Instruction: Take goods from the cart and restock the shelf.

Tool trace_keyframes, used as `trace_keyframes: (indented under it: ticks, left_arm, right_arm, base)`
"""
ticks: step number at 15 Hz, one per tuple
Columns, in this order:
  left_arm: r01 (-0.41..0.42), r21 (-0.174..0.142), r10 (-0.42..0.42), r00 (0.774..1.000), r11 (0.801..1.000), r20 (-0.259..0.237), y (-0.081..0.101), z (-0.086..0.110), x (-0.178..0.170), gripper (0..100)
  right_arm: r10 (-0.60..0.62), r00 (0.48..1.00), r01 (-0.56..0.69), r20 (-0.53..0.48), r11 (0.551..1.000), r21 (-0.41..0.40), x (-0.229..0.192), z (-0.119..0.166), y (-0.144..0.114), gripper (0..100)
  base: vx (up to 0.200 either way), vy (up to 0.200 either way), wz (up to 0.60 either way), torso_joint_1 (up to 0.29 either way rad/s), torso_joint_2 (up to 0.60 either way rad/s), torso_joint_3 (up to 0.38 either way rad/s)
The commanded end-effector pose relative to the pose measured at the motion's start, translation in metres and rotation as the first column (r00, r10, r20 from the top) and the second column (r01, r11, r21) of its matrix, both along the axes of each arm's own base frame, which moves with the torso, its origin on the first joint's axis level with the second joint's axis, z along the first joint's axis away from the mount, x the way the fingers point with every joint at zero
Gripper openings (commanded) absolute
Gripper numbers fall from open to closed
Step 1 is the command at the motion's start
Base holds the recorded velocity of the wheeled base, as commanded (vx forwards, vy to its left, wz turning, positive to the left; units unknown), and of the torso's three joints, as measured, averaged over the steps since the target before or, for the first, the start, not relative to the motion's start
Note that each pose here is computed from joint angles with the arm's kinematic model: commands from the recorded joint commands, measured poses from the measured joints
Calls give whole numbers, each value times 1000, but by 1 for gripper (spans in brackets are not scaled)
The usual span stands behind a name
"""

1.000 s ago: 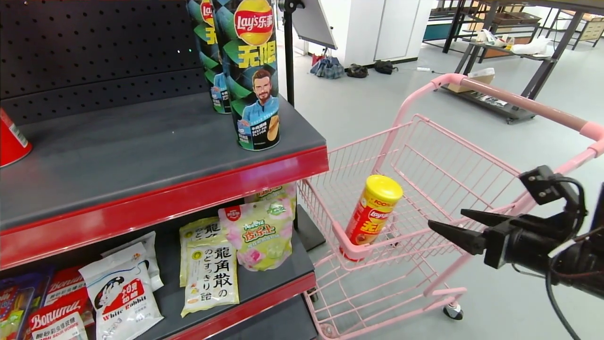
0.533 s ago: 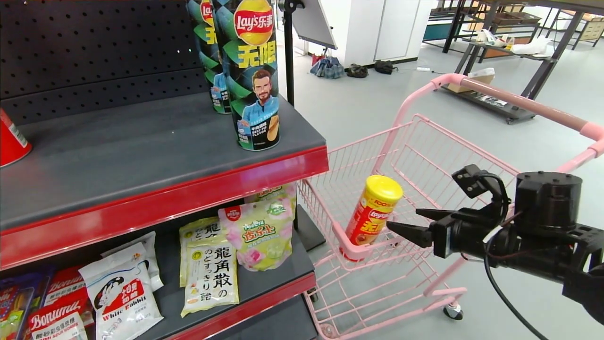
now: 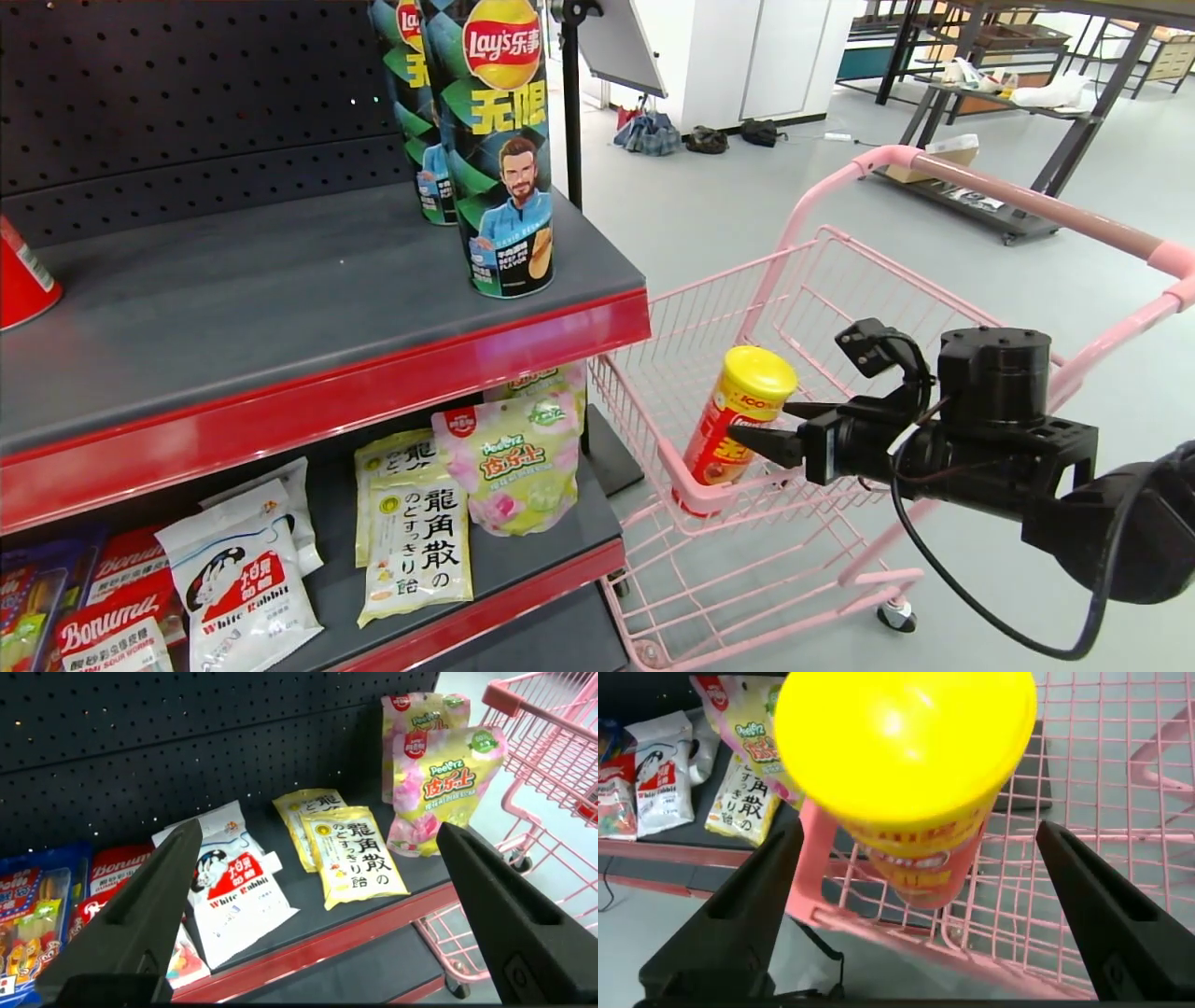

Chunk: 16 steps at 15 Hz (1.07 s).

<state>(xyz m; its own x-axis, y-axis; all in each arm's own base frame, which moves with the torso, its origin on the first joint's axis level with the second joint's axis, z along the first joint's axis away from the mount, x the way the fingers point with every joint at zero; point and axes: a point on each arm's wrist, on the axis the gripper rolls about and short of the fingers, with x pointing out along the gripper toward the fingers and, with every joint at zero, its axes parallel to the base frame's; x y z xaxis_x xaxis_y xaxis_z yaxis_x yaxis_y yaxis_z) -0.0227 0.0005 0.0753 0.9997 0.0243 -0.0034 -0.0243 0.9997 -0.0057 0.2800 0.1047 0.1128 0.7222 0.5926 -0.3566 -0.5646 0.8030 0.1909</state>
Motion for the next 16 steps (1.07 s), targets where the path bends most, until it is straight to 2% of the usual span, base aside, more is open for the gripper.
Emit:
trace_keyframes:
  ticks: [1, 6, 12, 13, 16]
  left_arm:
    - [0, 0, 0, 1000, 1000, 0, 0, 0, 0, 100]
    - [0, 0, 0, 1000, 1000, 0, 0, 0, 0, 100]
    - [0, 0, 0, 1000, 1000, 0, 0, 0, 0, 100]
    - [0, 0, 0, 1000, 1000, 0, 0, 0, 0, 100]
    - [0, 0, 0, 1000, 1000, 0, 0, 0, 0, 100]
  right_arm:
    - [-2, 1000, 2, -5, 1000, -2, 16, -12, 5, 100]
    - [0, 999, 0, 35, 1000, 11, 36, -33, 13, 100]
    - [14, 996, -16, 85, 999, 29, 49, -30, 24, 100]
    - [14, 996, -16, 85, 999, 29, 50, -30, 25, 0]
    - [14, 996, -17, 93, 999, 31, 52, -29, 25, 0]
  base:
    - [0, 0, 0, 0, 0, 0]
    - [0, 0, 0, 0, 0, 0]
    - [0, 0, 0, 0, 0, 0]
    - [0, 0, 0, 0, 0, 0]
    - [0, 0, 0, 0, 0, 0]
